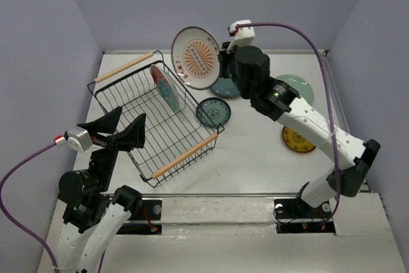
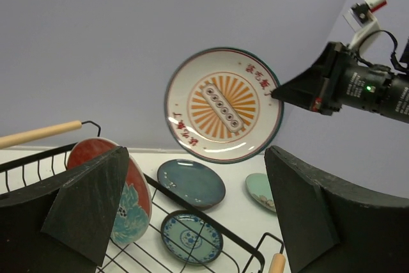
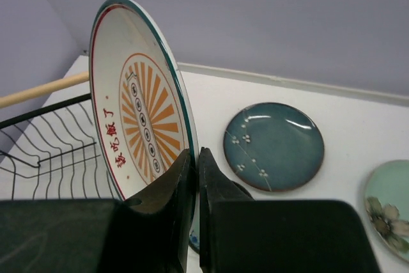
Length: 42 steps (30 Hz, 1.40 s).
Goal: Load the plates into the dish rack
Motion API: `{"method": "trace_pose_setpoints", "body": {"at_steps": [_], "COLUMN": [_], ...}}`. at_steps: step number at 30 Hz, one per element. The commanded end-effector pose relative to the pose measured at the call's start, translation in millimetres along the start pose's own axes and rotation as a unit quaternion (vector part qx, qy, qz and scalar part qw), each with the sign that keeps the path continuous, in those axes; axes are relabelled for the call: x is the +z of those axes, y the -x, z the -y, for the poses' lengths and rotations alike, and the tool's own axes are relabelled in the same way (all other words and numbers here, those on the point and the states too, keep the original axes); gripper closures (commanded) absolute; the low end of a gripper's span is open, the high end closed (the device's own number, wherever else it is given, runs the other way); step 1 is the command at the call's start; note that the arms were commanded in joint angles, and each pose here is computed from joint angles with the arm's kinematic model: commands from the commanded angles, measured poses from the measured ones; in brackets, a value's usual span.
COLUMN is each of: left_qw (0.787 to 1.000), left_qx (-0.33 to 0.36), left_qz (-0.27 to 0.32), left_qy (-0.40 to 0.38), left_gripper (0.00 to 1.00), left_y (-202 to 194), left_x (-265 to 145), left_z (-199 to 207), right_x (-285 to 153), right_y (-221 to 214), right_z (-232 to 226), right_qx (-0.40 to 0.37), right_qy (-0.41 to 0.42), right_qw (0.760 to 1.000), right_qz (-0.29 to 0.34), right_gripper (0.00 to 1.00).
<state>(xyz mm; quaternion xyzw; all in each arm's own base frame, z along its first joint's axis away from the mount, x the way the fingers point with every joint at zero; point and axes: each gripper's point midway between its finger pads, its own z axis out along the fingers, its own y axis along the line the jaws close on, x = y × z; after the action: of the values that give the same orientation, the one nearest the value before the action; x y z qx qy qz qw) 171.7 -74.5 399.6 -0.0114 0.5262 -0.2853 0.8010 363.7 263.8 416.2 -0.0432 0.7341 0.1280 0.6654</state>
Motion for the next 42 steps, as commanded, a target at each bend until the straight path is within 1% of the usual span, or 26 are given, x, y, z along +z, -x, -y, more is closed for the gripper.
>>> {"method": "trace_pose_setpoints", "body": {"at_steps": [1, 2, 3, 5, 7, 9, 10, 12, 13, 16, 18, 19, 20, 21, 23, 24, 27, 33, 42], "left_qw": [0.999, 0.999, 0.999, 0.999, 0.998, 0.996, 0.996, 0.995, 0.994, 0.994, 0.994, 0.994, 0.994, 0.994, 0.994, 0.993, 0.993, 0.993, 0.993], "left_qx": [0.003, 0.002, 0.001, 0.0, -0.003, -0.004, -0.005, -0.005, -0.005, -0.006, -0.007, -0.007, -0.007, -0.007, -0.008, -0.007, -0.007, -0.009, -0.01], "left_qz": [0.037, 0.039, 0.041, 0.049, 0.057, 0.067, 0.069, 0.072, 0.073, 0.073, 0.075, 0.075, 0.074, 0.075, 0.077, 0.076, 0.077, 0.08, 0.078], "left_qy": [0.005, 0.008, 0.012, 0.02, 0.038, 0.054, 0.058, 0.073, 0.076, 0.078, 0.08, 0.082, 0.082, 0.083, 0.084, 0.086, 0.089, 0.089, 0.084], "left_gripper": [0.01, 0.01, 0.01, 0.01, 0.01, 0.01, 0.01, 0.01, 0.01, 0.01, 0.01, 0.01, 0.01, 0.01, 0.01, 0.01, 0.01, 0.01, 0.01], "left_y": [25, 26, 27, 31, 34, 38, 40, 40, 41, 41, 42, 42, 42, 42, 43, 43, 44, 45, 44], "left_x": [0, -1, -2, -4, -6, -10, -11, -12, -12, -13, -13, -13, -13, -13, -14, -14, -15, -15, -15], "left_z": [1, 0, -1, -4, -10, -16, -18, -23, -24, -24, -25, -26, -26, -26, -26, -27, -28, -28, -26], "right_x": [2, 11, 11, 18, 25, 31, 40, 47, 54, 61, 65, 70, 74, 76, 78, 84, 86, 97, 102], "right_y": [86, 75, 84, 85, 78, 71, 53, 46, 26, 13, -1, -5, -22, -16, -20, -30, -40, -76, -99], "right_z": [-40, -57, -65, -75, -101, -113, -127, -136, -149, -161, -175, -174, -184, -181, -185, -183, -183, -181, -177], "right_qx": [-0.009, -0.02, -0.019, -0.027, -0.021, -0.017, -0.028, -0.032, -0.046, -0.063, -0.089, -0.106, -0.121, -0.117, -0.124, -0.132, -0.15, -0.18, -0.187], "right_qy": [0.027, 0.034, 0.037, 0.035, 0.058, 0.063, 0.065, 0.058, 0.06, 0.04, 0.021, 0.01, 0.009, -0.008, -0.022, -0.037, -0.061, -0.084, -0.1], "right_qw": [0.993, 0.993, 0.992, 0.991, 0.991, 0.991, 0.992, 0.993, 0.993, 0.993, 0.991, 0.99, 0.989, 0.989, 0.987, 0.986, 0.982, 0.977, 0.975], "right_qz": [0.117, 0.108, 0.119, 0.125, 0.122, 0.118, 0.105, 0.103, 0.091, 0.093, 0.094, 0.093, 0.085, 0.092, 0.101, 0.096, 0.1, 0.083, 0.067], "right_gripper": [0.93, 0.93, 0.93, 0.93, 0.93, 0.93, 0.93, 0.93, 0.93, 0.93, 0.93, 0.93, 0.93, 0.93, 0.93, 0.93, 0.93, 0.93, 0.93]}}
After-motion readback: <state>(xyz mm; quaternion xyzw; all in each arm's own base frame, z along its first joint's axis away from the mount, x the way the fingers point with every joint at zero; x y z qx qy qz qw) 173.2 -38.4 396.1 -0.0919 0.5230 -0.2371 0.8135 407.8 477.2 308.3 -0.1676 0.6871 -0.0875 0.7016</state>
